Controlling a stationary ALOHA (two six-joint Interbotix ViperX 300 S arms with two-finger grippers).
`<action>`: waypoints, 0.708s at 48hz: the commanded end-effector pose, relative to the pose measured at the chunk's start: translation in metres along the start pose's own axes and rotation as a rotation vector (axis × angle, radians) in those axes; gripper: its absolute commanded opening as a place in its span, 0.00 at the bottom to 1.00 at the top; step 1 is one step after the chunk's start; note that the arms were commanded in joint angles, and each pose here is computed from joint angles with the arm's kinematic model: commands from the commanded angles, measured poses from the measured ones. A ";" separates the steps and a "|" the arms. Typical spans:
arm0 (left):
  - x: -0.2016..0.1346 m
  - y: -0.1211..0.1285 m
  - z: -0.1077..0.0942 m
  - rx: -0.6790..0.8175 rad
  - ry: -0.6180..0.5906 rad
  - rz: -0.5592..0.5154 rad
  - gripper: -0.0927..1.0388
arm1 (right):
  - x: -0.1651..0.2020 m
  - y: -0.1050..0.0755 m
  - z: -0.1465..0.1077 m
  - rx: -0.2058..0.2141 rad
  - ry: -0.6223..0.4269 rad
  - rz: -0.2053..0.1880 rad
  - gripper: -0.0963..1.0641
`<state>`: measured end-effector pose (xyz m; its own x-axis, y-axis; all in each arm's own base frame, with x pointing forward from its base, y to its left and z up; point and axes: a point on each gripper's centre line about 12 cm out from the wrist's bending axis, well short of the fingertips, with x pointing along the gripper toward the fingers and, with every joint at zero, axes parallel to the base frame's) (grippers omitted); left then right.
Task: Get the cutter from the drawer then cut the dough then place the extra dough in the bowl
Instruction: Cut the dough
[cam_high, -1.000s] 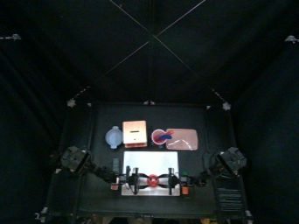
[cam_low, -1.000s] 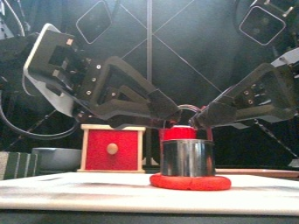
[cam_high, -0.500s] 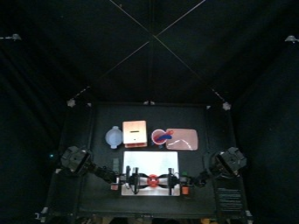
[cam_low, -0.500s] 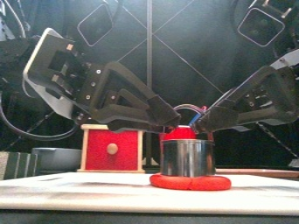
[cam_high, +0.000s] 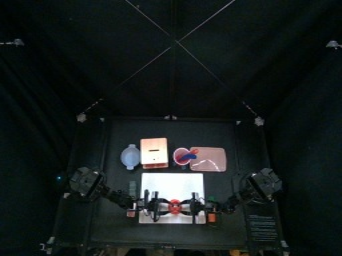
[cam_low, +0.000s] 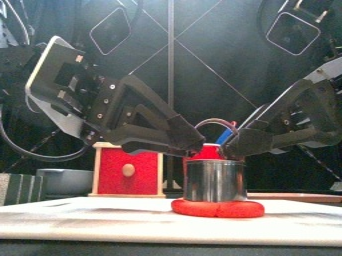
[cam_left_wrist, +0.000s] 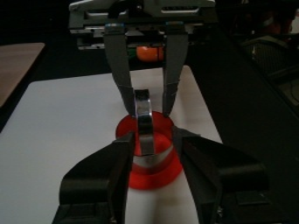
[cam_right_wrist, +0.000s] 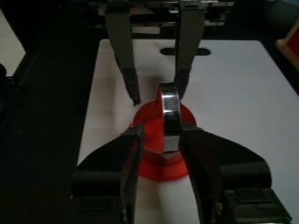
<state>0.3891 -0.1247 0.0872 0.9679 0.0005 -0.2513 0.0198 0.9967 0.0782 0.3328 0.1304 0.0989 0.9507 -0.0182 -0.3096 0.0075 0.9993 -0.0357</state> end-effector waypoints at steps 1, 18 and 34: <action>0.004 0.000 0.009 -0.008 -0.021 0.001 0.67 | -0.002 0.000 0.009 0.011 -0.025 0.002 0.61; 0.005 0.004 0.000 -0.013 0.050 -0.004 0.63 | 0.003 -0.015 0.010 0.007 -0.024 -0.030 0.50; 0.001 0.006 -0.010 -0.024 0.095 0.000 0.63 | 0.004 -0.021 0.008 0.009 -0.019 -0.045 0.50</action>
<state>0.3880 -0.1194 0.0777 0.9428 0.0012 -0.3334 0.0216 0.9977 0.0647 0.3367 0.1129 0.0972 0.9483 -0.0527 -0.3130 0.0389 0.9980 -0.0503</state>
